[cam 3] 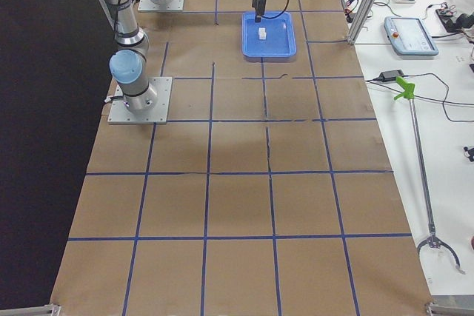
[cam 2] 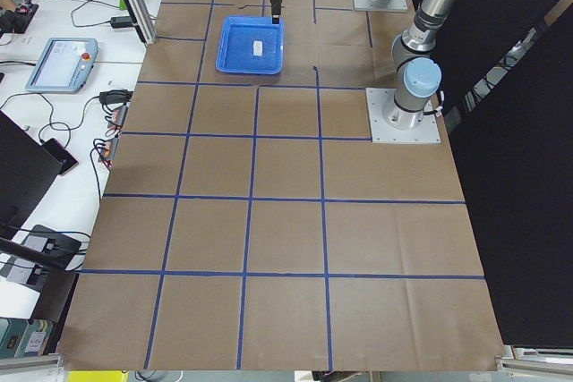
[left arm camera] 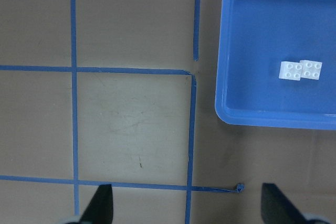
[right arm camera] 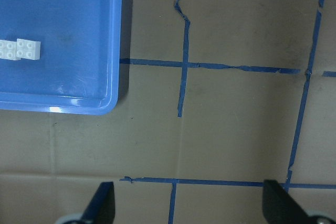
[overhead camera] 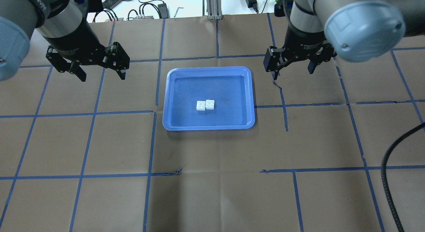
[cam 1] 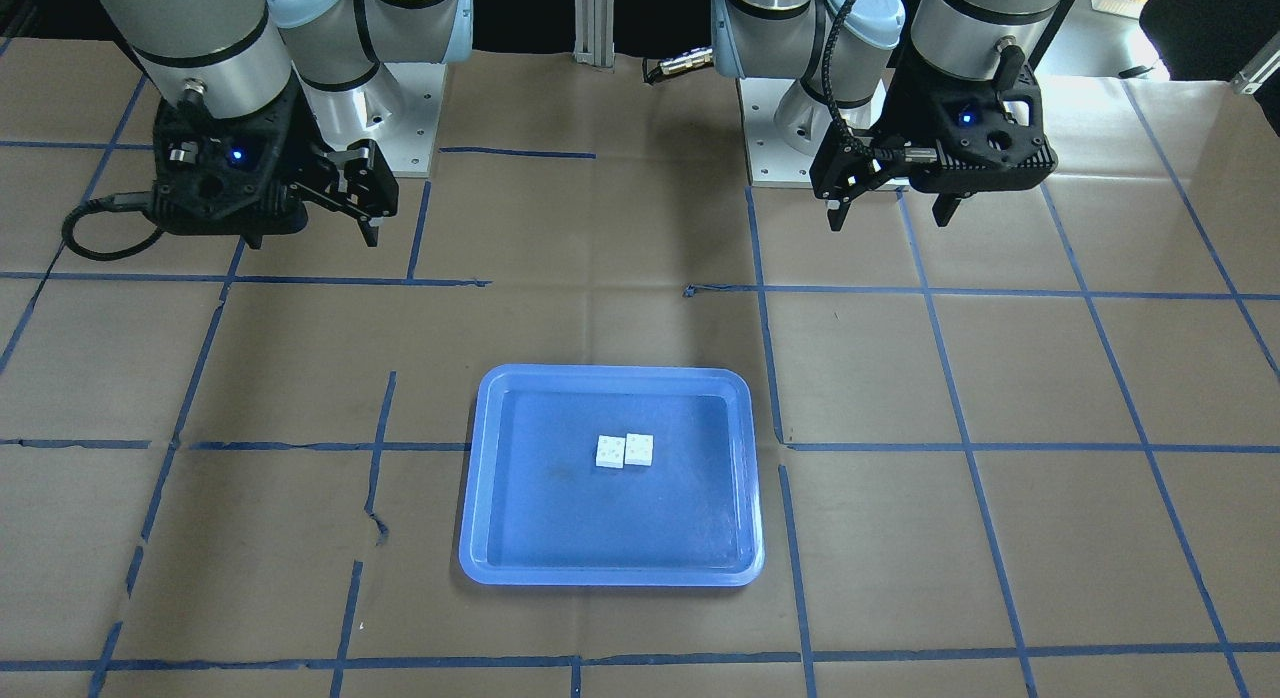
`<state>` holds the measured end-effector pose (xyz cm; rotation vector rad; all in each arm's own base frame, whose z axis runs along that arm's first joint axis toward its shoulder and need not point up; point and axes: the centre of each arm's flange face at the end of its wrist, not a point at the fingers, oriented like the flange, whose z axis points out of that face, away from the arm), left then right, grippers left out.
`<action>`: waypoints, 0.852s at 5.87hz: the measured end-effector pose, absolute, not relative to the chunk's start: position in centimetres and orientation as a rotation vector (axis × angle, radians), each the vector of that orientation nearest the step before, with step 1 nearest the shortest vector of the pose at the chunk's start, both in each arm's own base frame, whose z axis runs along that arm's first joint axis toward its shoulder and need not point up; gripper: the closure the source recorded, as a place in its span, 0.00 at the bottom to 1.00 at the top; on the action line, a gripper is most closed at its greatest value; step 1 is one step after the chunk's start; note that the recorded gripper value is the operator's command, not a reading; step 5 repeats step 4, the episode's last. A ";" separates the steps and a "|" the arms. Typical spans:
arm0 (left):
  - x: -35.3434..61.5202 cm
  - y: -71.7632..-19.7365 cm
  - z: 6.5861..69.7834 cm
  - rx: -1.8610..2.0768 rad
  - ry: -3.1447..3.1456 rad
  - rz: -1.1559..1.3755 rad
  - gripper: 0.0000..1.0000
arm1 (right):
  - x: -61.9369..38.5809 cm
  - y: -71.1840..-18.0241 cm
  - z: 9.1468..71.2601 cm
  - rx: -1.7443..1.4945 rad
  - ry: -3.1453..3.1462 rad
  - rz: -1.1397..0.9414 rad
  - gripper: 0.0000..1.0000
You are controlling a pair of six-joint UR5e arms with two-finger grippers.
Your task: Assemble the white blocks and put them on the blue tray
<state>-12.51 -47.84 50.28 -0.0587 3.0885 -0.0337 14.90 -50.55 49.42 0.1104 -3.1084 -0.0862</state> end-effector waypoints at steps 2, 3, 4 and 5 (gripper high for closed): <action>-12.5 -47.8 50.3 -0.059 3.089 -0.034 0.01 | 14.0 -49.8 49.1 0.121 -3.129 -0.099 0.00; -12.5 -47.8 50.3 -0.059 3.089 -0.034 0.01 | 14.0 -49.6 49.2 0.121 -3.132 -0.093 0.00; -12.5 -47.8 50.3 -0.059 3.089 -0.035 0.01 | 14.1 -49.6 49.3 0.120 -3.134 -0.088 0.00; -12.5 -47.8 50.3 -0.059 3.089 -0.035 0.01 | 14.1 -49.6 49.3 0.120 -3.134 -0.088 0.00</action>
